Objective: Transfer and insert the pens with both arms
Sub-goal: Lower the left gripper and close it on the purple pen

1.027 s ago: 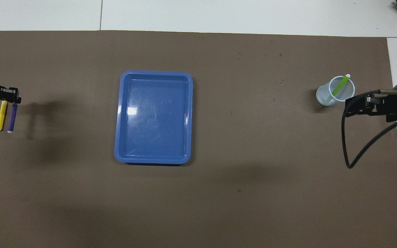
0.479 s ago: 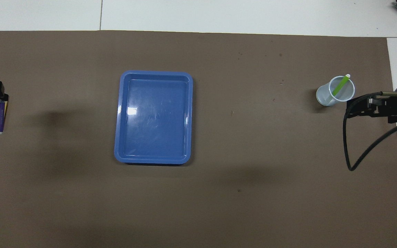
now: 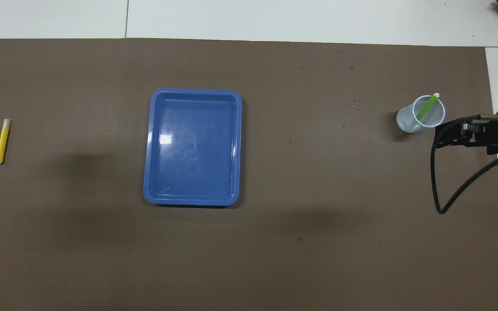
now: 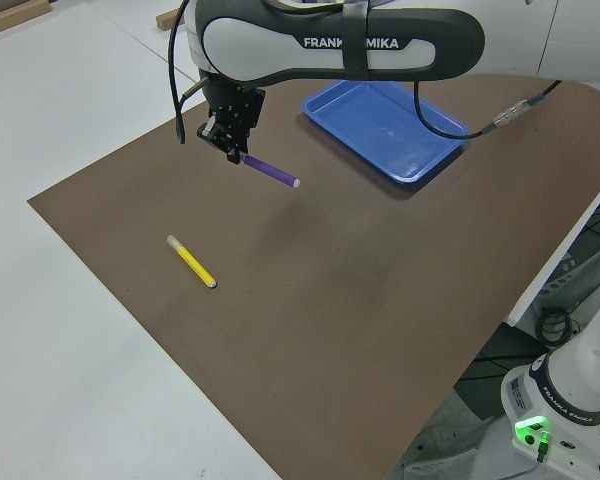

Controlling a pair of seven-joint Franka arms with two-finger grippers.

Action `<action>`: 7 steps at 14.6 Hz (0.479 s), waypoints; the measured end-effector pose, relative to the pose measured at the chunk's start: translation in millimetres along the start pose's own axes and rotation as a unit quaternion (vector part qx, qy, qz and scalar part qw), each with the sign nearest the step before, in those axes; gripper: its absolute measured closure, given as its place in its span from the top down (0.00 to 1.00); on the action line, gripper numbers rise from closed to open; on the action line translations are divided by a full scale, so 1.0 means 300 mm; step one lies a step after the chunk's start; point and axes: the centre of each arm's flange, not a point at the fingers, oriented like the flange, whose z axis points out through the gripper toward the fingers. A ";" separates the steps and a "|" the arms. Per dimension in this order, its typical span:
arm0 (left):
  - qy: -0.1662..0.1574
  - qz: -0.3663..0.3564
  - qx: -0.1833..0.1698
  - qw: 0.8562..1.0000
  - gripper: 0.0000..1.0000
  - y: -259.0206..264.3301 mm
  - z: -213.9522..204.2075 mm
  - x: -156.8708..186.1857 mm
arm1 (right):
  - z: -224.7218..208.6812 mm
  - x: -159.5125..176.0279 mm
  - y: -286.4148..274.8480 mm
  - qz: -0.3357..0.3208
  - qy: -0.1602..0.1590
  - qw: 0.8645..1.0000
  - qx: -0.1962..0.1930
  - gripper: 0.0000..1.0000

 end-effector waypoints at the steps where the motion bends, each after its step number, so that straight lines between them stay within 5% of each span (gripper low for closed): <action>1: 0.000 -0.011 0.000 1.000 0.17 0.012 -0.024 -0.013 | 0.000 0.000 0.001 0.000 0.000 1.000 0.000 1.00; 7: 0.001 -0.080 0.001 0.997 0.17 0.141 -0.085 -0.048 | 0.007 -0.007 0.002 0.000 -0.010 1.000 -0.002 1.00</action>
